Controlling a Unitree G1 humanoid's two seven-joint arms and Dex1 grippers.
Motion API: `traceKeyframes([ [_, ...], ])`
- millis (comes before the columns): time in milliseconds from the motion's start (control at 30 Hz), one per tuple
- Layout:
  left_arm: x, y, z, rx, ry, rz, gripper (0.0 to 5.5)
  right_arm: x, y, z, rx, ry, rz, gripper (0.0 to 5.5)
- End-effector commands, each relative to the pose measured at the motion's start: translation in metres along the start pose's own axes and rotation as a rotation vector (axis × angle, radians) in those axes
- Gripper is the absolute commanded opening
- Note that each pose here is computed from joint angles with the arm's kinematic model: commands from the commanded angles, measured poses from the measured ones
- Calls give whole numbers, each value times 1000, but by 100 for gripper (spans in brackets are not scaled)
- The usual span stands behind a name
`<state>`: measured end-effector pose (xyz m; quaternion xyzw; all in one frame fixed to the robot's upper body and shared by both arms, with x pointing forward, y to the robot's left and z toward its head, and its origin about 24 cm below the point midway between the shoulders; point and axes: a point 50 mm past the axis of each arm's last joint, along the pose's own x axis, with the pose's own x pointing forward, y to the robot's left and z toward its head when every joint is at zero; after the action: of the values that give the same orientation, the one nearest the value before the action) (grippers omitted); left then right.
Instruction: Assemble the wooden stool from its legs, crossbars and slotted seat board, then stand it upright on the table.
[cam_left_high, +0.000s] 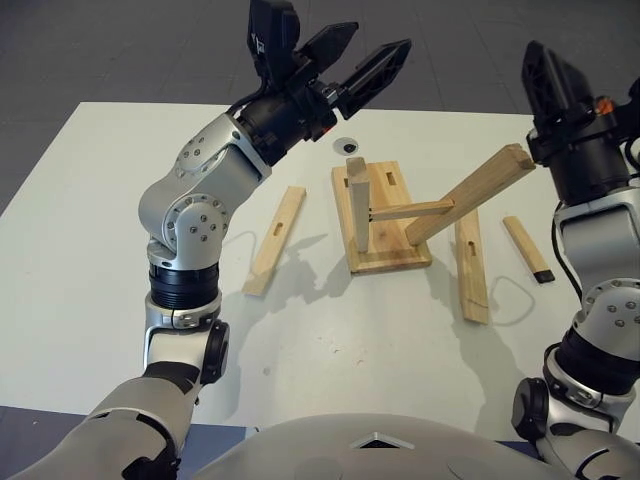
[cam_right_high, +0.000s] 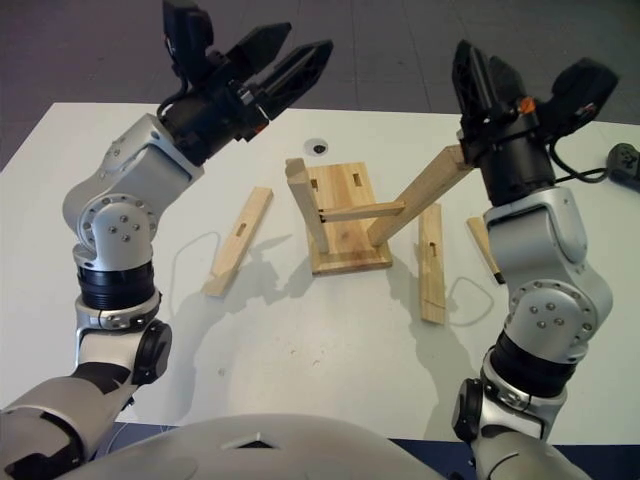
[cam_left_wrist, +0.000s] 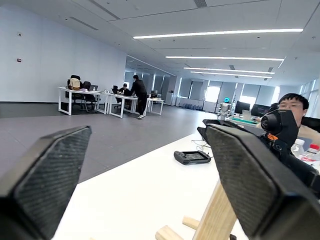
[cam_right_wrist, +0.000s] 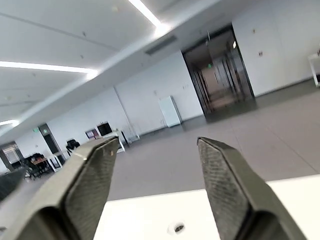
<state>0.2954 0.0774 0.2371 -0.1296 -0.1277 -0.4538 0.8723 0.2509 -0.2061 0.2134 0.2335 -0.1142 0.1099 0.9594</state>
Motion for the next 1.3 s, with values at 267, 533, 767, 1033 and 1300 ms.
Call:
traceKeyframes([
  [267,7,-14,-17,122,19,-4,207,6,5,-4,-62,32,24,81],
  [533,15,-8,32,172,-166,14,59,20,14,44,-120,-147,62,0],
  [767,15,-10,40,213,-185,3,3,24,19,53,-108,-167,67,0],
  [1033,-44,-13,-83,193,388,-120,3,-51,-51,-74,-100,359,-180,0],
  [1300,-51,-31,-100,53,377,-71,3,-69,-41,-72,-32,298,-190,0],
])
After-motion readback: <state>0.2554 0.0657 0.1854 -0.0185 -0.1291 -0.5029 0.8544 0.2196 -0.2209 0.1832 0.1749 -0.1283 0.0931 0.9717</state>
